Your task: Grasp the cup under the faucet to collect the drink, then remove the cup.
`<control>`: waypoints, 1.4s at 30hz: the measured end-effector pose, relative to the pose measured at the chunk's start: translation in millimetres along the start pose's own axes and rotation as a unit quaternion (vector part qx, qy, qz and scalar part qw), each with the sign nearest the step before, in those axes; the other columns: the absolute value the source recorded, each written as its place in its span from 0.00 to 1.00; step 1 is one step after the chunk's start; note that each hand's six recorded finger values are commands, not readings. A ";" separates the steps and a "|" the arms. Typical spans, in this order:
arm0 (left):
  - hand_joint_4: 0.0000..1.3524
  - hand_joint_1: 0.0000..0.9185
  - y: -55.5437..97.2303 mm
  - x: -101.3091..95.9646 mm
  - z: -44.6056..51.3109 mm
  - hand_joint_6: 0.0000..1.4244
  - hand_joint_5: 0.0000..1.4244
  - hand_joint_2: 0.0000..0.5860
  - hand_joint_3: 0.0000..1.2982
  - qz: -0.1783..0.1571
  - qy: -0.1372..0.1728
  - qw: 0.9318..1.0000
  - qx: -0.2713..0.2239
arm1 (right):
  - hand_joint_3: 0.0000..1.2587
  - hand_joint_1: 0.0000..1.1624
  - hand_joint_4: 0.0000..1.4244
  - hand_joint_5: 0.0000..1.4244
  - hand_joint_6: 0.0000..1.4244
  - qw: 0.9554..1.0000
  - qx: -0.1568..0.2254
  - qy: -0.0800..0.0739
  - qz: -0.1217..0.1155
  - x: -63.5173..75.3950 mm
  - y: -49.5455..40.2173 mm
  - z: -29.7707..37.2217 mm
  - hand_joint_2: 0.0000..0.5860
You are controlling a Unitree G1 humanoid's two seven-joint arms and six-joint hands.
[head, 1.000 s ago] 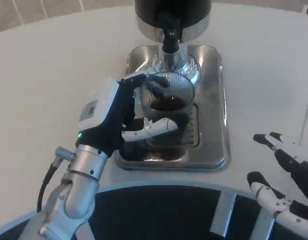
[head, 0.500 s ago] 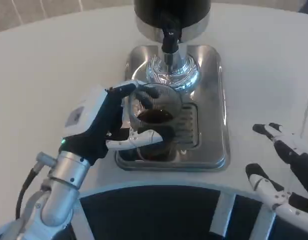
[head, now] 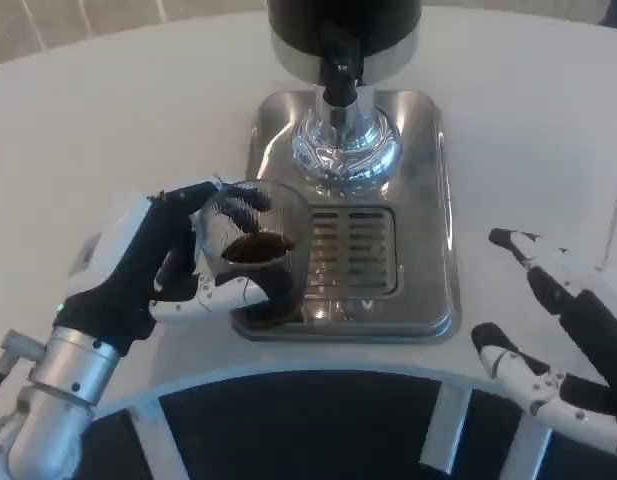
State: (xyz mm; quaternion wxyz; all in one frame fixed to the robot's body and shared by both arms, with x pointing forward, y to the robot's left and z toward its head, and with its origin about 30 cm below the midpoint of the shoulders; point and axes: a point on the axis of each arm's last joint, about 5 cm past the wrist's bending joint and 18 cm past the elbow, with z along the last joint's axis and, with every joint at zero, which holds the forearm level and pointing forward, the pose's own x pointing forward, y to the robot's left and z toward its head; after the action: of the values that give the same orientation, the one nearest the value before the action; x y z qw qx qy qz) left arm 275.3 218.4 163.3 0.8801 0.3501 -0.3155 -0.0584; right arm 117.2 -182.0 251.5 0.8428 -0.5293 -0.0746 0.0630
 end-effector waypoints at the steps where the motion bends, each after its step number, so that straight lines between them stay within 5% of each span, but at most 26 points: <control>1: 0.87 0.64 1.6 -1.2 0.2 1.00 0.97 0.03 0.76 0.000 -0.001 1.000 0.000 | 0.00 0.24 0.00 0.00 0.00 1.000 -0.004 -0.003 0.002 0.4 -0.3 0.6 0.85; 21: 0.87 0.65 38.5 -51.2 12.1 1.00 0.97 0.01 0.76 0.012 -0.017 1.000 -0.001 | 0.00 0.22 0.00 0.00 0.00 0.993 -0.086 -0.073 0.043 9.1 7.2 25.0 0.91; 35: 0.87 0.65 45.8 -78.0 23.4 1.00 0.97 0.00 0.76 -0.010 -0.032 0.999 -0.010 | 0.00 0.21 0.00 0.00 0.00 0.989 -0.101 -0.097 0.054 6.2 17.1 34.3 0.92; 42: 0.87 0.65 46.7 -83.7 25.5 1.00 0.97 0.00 0.76 -0.025 -0.036 0.999 -0.010 | 0.00 0.21 0.00 0.00 0.00 0.988 -0.109 -0.095 0.061 6.4 20.1 39.7 0.93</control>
State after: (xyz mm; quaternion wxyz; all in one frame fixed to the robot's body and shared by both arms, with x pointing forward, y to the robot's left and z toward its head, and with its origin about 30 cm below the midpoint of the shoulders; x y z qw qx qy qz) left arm 188.1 265.6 164.9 0.8696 0.3470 -0.3379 -0.0959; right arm 115.3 -137.1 250.8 0.7639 -0.6129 -0.1288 0.1558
